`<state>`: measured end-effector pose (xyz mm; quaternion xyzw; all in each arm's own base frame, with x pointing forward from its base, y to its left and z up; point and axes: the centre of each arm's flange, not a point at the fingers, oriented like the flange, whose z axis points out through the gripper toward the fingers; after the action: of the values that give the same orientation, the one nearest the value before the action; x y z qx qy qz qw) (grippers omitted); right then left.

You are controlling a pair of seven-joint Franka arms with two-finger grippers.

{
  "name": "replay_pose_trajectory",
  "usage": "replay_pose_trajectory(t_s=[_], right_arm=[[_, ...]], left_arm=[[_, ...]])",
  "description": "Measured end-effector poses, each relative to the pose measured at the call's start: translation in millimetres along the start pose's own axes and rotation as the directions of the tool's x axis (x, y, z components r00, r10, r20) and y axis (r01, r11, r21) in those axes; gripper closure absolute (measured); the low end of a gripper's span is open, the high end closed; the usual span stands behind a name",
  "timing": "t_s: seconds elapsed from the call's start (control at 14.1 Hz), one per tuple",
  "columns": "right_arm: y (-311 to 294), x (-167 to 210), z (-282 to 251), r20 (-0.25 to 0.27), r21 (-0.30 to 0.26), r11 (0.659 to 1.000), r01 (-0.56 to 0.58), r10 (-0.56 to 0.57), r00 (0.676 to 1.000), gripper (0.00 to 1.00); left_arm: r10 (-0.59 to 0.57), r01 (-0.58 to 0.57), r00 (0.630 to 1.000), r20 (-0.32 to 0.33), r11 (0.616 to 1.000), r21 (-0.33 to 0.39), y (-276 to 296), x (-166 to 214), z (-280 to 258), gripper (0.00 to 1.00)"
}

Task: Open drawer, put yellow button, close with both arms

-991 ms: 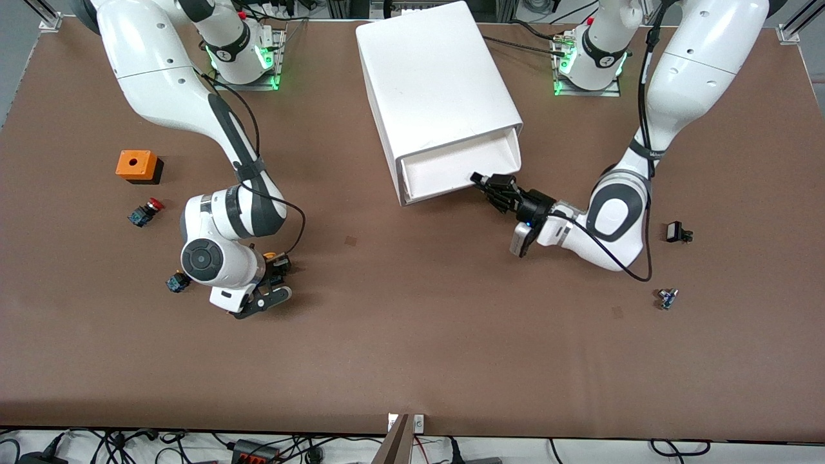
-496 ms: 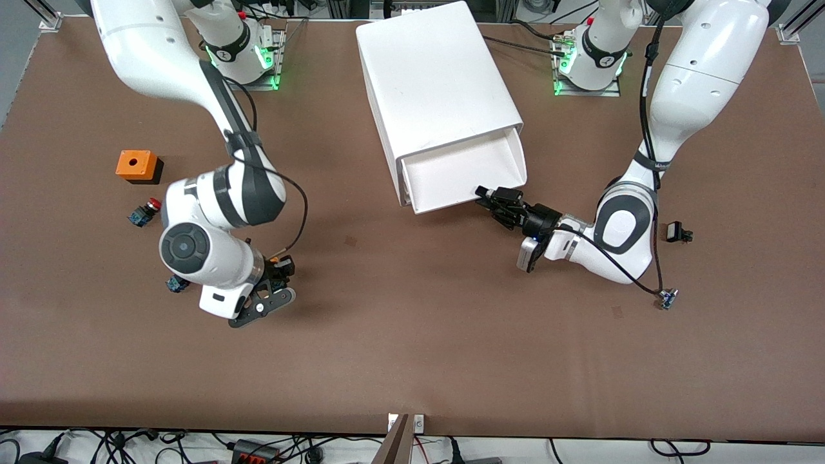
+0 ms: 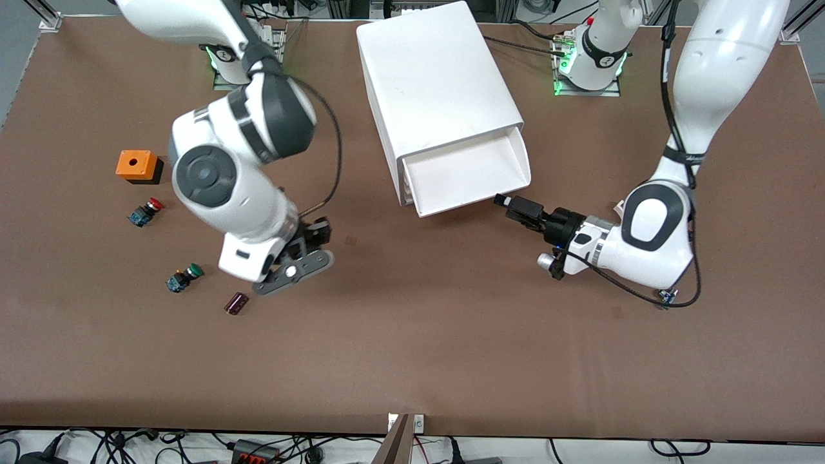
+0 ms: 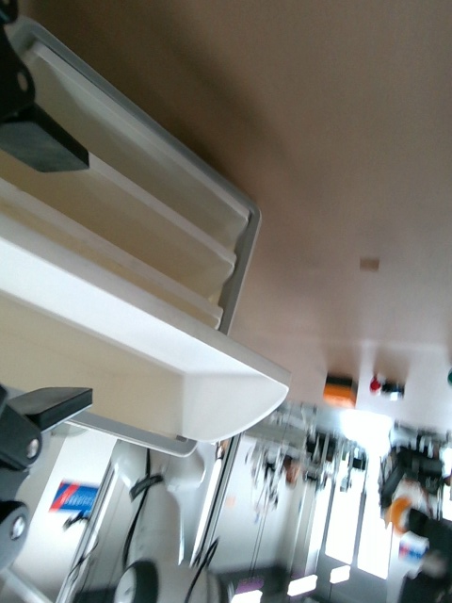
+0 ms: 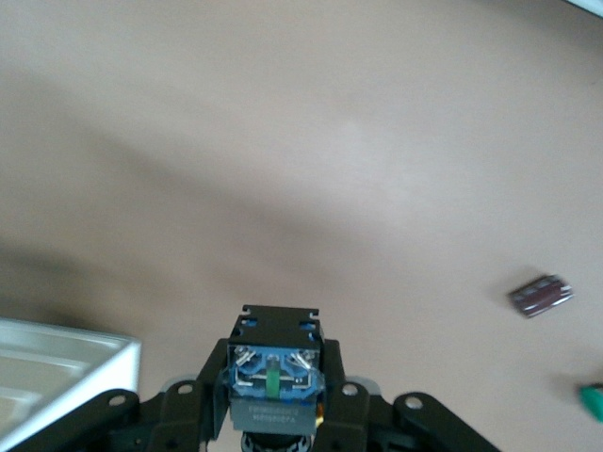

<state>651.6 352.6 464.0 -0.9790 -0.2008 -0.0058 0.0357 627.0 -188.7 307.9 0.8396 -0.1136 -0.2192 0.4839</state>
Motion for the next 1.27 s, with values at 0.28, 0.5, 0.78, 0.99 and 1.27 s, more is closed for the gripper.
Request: replay_pose_trajectory(t_s=[0.28, 0.5, 0.78, 0.99, 1.27], right_arm=[[-84, -6, -23, -0.070, 0.040, 0.999, -0.027, 0.030, 0.997, 0.59], [-133, -12, -24, -0.107, 0.075, 0.996, -0.043, 0.051, 0.993, 0.59], [-174, -16, -27, -0.153, 0.152, 0.987, -0.059, 0.082, 0.985, 0.59], [-202, -20, -25, -0.174, 0.194, 0.976, -0.095, 0.130, 0.976, 0.59], [-252, -30, 17, -0.141, 0.201, 0.974, -0.104, 0.134, 0.981, 0.59]], left_arm=[[-0.038, 0.052, 0.998, -0.048, 0.936, 0.349, 30, -9, -65, 0.00], [-0.069, 0.112, 0.993, -0.098, 0.818, 0.564, 46, -18, -96, 0.00], [-0.072, 0.182, 0.982, -0.174, 0.603, 0.777, 71, -33, -127, 0.00], [0.000, 0.205, 0.972, -0.236, 0.494, 0.845, 120, -42, -152, 0.00], [-0.052, 0.291, 0.951, -0.304, 0.477, 0.829, 151, -59, -167, 0.00]])
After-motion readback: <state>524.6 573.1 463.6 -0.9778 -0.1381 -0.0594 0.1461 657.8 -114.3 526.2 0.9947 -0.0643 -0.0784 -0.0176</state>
